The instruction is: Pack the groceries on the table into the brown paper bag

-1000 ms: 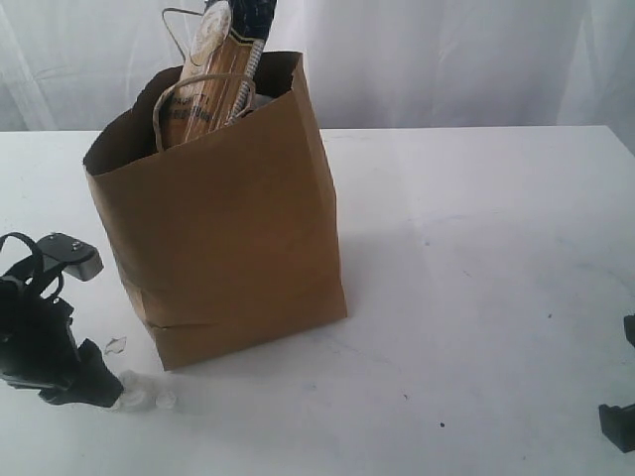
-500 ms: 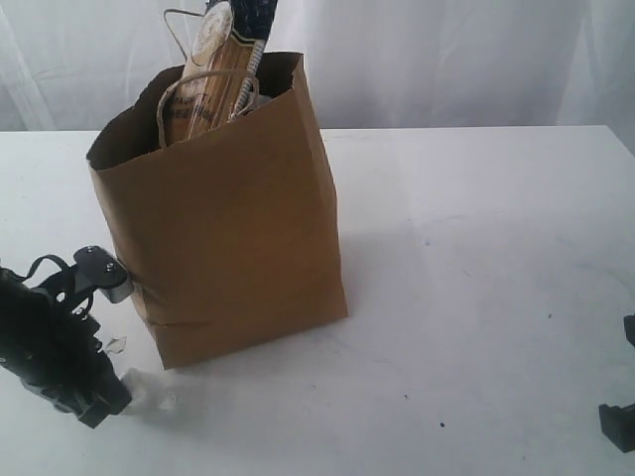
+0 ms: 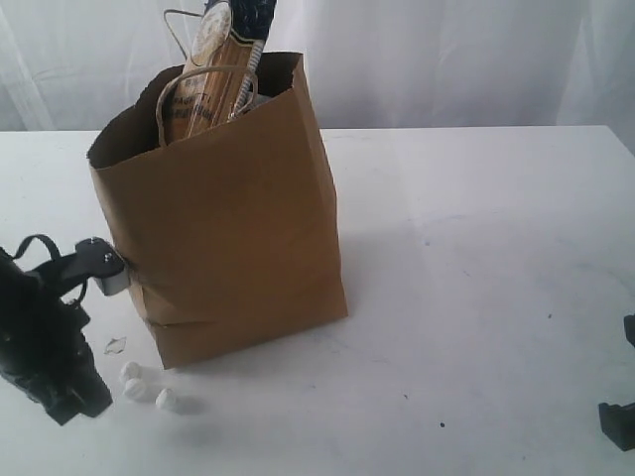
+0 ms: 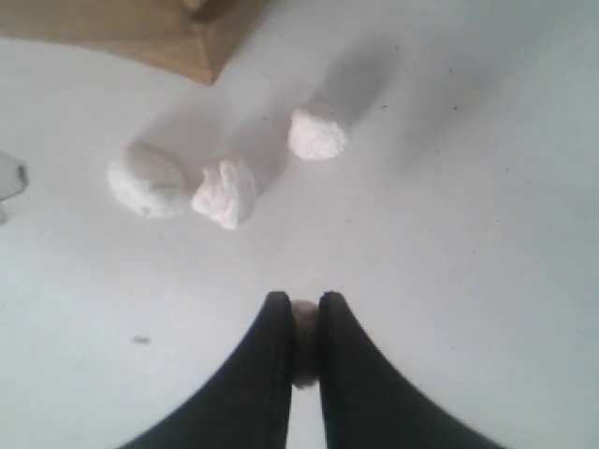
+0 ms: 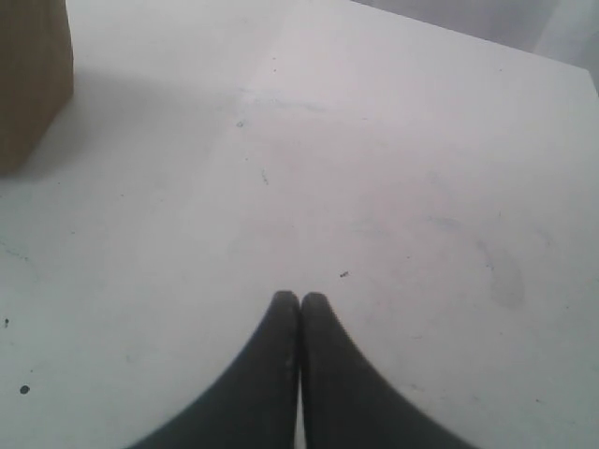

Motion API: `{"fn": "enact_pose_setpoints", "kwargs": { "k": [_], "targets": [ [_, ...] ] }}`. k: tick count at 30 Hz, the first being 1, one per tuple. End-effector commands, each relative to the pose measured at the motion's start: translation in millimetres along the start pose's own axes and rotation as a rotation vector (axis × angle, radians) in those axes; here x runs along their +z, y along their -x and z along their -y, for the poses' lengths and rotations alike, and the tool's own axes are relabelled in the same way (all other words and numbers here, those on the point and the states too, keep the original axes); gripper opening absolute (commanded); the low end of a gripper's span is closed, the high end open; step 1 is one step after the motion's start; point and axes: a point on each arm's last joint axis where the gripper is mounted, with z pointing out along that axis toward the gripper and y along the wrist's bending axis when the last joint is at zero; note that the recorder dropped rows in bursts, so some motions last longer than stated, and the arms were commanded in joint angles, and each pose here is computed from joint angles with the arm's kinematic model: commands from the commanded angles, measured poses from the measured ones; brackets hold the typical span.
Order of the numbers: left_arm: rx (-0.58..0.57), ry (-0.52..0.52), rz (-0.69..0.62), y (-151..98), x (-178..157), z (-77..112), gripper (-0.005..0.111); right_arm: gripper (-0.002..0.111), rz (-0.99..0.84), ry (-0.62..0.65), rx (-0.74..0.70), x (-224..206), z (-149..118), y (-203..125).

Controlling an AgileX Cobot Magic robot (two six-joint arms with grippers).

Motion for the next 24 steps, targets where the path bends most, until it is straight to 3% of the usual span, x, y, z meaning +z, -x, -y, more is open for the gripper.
{"fn": "enact_pose_setpoints", "kwargs": {
  "k": [1, 4, 6, 10, 12, 13, 15, 18, 24],
  "targets": [
    [-0.029, 0.083, -0.104, 3.7, -51.5, 8.1, 0.0, 0.0, 0.01, -0.004, -0.003, -0.3, 0.7, 2.7],
    [-0.025, 0.09, -0.116, 10.7, -111.6, 29.2, 0.0, 0.0, 0.01, -0.004, -0.003, -0.3, 0.7, 2.7],
    [0.013, 0.142, -0.042, 18.0, -150.0, 41.9, 0.0, 0.0, 0.01, -0.004, -0.003, -0.3, 0.7, 2.7],
    [0.079, 0.298, 0.279, 36.5, -228.2, 71.7, 0.0, 0.0, 0.01, -0.004, -0.003, -0.3, 0.7, 2.7],
    [0.103, 0.372, 0.572, 55.6, -258.0, 80.1, 0.0, 0.0, 0.01, -0.004, -0.003, -0.3, 0.7, 2.7],
    [0.092, 0.36, 0.738, 66.8, -270.0, 84.4, 0.0, 0.0, 0.01, -0.004, -0.003, -0.3, 0.7, 2.7],
    [0.083, 0.318, 0.91, 77.1, -280.9, 89.5, 0.0, 0.0, 0.01, -0.004, -0.003, -0.3, 0.7, 2.7],
    [0.068, 0.273, 1.038, 84.8, -287.3, 91.7, 0.0, 0.0, 0.01, -0.004, -0.003, -0.3, 0.7, 2.7],
    [0.064, 0.235, 0.994, 94.8, -274.5, 80.4, 0.0, 0.0, 0.01, -0.004, -0.003, -0.3, 0.7, 2.7]
  ]
}}
